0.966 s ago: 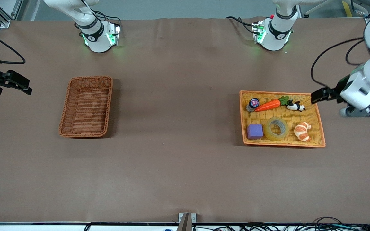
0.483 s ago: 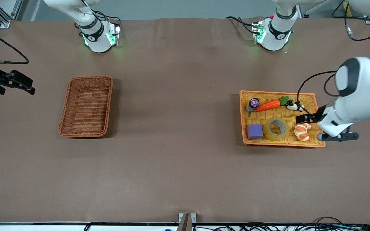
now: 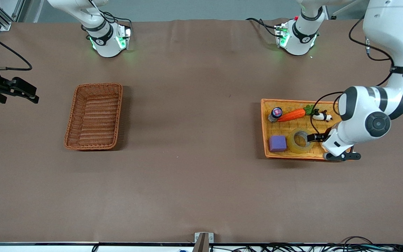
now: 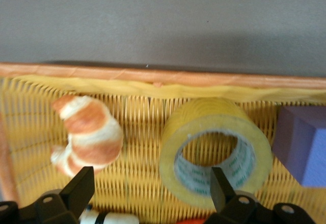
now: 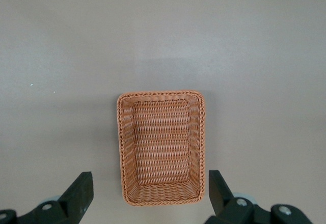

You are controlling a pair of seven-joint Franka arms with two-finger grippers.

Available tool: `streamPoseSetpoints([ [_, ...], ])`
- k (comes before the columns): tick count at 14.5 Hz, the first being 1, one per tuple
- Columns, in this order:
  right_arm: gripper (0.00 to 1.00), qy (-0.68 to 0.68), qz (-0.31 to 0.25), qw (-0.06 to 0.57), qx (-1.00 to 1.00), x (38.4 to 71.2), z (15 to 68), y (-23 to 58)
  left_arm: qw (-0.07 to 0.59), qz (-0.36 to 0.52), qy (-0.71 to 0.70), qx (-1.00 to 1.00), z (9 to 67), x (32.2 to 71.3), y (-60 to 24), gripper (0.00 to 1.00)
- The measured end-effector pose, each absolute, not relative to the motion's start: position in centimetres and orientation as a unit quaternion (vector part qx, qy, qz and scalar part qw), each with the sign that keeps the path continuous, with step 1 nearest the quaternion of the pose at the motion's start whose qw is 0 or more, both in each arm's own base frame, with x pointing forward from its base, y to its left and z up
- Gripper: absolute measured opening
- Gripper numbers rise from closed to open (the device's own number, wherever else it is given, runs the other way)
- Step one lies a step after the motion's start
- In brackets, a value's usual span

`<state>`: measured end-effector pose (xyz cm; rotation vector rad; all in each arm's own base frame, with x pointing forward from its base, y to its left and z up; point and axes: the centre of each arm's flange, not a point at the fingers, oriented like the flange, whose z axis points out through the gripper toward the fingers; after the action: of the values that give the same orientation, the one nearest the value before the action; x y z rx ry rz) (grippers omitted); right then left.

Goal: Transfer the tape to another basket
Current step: 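Lower the left gripper onto the tape roll and close on its rim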

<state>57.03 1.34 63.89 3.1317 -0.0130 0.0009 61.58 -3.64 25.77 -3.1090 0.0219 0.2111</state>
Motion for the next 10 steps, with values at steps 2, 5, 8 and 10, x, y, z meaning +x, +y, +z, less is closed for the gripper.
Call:
streamPoseSetpoints([
  [2,1.0,-0.004,0.0,0.005,1.0,57.0,63.9,1.3,0.01,0.071,0.009,-0.997,23.4,61.6,-3.9,1.0],
  [5,1.0,-0.004,0.0,0.005,1.0,57.0,63.8,1.3,0.008,0.083,0.012,-0.996,21.5,61.3,-4.2,1.0],
  [8,1.0,-0.004,0.0,0.005,1.0,57.0,63.8,1.3,0.008,0.091,0.012,-0.996,20.6,61.0,-4.2,0.91],
  [10,1.0,-0.004,0.0,0.005,1.0,57.0,63.8,1.3,0.008,0.096,0.012,-0.995,20.3,60.7,-4.2,0.87],
])
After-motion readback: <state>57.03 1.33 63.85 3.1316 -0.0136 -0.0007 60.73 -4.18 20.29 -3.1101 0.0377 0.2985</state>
